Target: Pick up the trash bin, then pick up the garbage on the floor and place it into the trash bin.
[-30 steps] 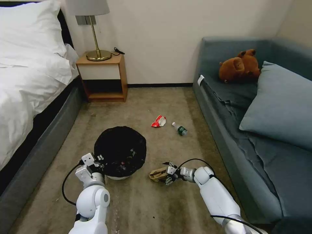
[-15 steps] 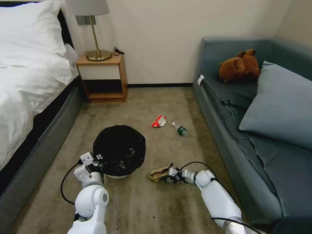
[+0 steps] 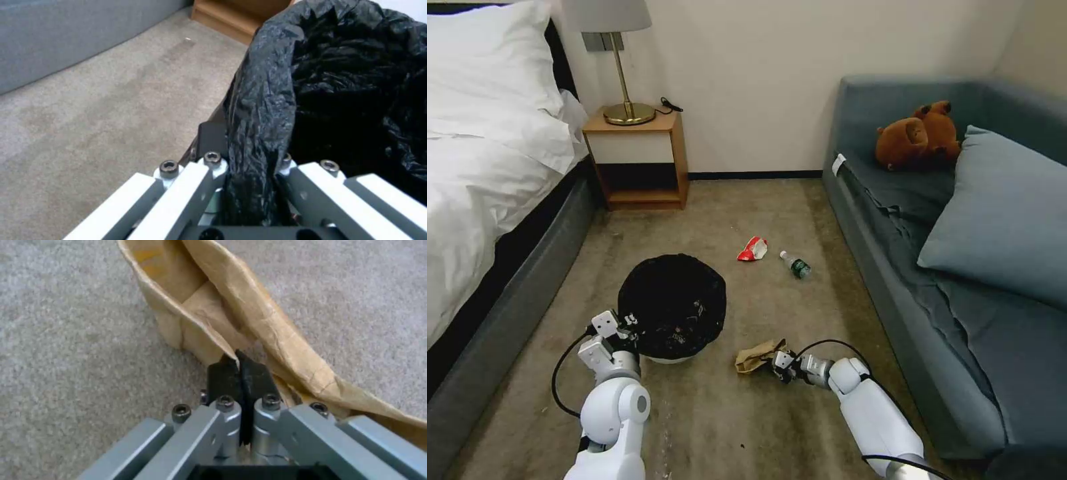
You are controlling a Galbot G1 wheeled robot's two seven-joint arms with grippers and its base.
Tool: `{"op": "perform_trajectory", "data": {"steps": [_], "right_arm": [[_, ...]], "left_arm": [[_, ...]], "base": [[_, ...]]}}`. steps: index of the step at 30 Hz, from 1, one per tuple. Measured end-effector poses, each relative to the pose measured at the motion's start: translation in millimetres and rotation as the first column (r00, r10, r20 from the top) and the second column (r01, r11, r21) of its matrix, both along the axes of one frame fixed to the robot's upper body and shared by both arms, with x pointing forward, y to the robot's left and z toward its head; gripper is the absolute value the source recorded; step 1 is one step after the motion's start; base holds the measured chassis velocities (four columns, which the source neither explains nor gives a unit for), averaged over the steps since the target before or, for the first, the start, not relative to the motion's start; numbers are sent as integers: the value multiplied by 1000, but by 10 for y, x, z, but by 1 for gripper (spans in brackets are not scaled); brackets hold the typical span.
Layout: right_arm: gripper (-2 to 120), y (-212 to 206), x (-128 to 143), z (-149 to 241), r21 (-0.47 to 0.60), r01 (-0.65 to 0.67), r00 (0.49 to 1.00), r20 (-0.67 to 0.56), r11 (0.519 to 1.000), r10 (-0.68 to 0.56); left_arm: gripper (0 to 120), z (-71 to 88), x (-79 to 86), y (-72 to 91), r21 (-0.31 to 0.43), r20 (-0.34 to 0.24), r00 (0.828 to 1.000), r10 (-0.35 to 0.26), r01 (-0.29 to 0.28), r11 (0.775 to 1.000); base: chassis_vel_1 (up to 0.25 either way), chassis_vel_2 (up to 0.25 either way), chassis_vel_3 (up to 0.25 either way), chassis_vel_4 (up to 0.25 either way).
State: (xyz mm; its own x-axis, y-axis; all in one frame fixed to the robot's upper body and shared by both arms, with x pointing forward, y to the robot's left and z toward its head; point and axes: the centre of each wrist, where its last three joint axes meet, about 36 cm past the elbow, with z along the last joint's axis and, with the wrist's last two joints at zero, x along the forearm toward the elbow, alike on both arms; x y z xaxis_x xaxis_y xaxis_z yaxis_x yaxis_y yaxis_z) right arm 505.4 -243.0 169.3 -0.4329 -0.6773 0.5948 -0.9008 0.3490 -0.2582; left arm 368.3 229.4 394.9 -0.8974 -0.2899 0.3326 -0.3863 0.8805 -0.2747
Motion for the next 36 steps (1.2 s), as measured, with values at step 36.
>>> {"op": "perform_trajectory", "data": {"steps": [36], "right_arm": [[0,1358,-463,1793,855,244,854,34,458,-519]], "left_arm": [[4,-182,145,81,-23,-20,1000,8,-8,1000]], "base": [[0,0,0,0]]}}
